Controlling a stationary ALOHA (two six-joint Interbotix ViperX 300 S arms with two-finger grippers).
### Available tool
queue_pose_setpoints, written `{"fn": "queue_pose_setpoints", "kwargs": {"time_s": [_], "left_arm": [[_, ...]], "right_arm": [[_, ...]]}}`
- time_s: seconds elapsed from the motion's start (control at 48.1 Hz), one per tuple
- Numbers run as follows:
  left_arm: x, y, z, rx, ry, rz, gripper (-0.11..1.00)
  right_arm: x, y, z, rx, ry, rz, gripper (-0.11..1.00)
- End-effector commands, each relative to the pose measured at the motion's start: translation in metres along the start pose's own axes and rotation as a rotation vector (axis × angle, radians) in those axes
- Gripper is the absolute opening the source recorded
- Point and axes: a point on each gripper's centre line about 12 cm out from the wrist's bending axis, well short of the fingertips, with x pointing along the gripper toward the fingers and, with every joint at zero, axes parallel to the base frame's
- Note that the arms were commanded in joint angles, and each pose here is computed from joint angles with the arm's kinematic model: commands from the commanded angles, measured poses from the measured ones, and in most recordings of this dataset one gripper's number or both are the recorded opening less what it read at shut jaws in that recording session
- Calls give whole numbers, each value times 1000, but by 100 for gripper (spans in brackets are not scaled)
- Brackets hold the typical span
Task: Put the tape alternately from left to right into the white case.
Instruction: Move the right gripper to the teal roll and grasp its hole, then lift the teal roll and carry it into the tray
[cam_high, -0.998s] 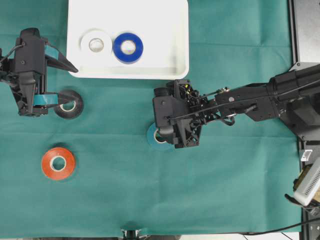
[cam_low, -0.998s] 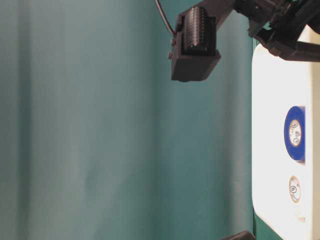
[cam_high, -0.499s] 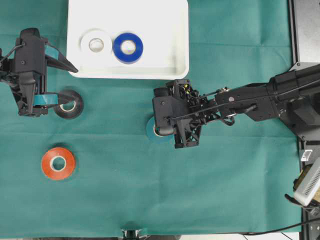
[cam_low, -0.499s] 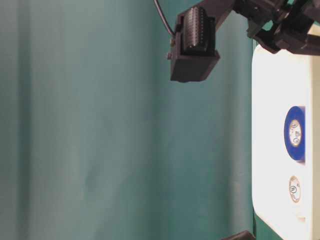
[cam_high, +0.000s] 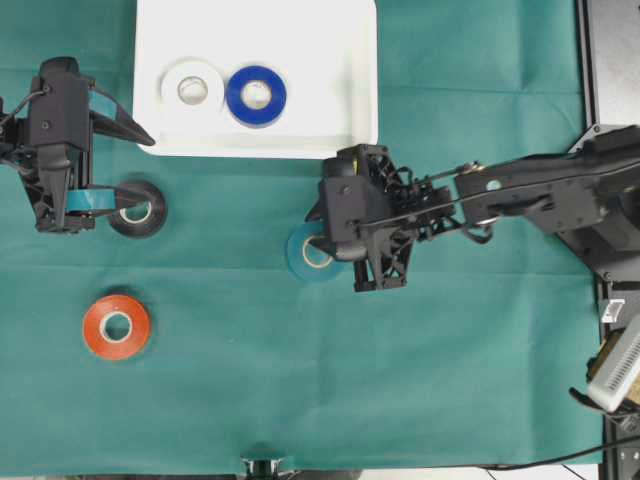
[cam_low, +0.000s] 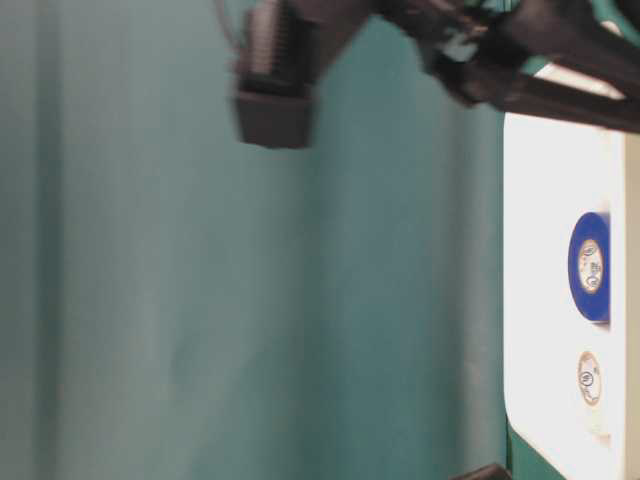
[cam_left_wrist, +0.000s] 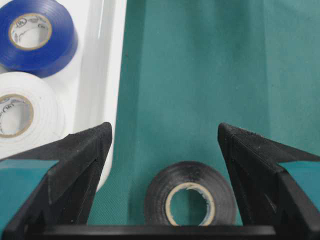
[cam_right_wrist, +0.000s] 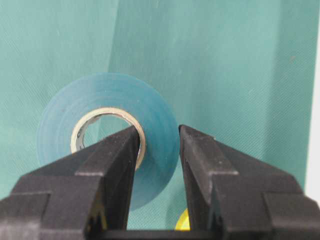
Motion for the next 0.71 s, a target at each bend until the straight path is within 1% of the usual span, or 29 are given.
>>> {"fn": "queue_pose_setpoints", "kwargs": {"time_s": [0.0,0.208,0.354,0.562,0.686], "left_arm": [[-2,0,7,-2,-28,0,85],[-2,0,7,-3,-29,0,85],[-2,-1,7,-2,-29,-2,85],[-2,-1,7,-2,-28,-2,85],[-2,-1,7,-2,-28,-2,85]], "right_arm": [[-15,-1,17,4,-63,2,1],[-18,-22,16,40,-45,-47,1],[-19,-41,16,78,-31,-90,1],[-22,-76,14,140,-4,-170,1],[-25,-96,13,149,-4,-215,1]]}}
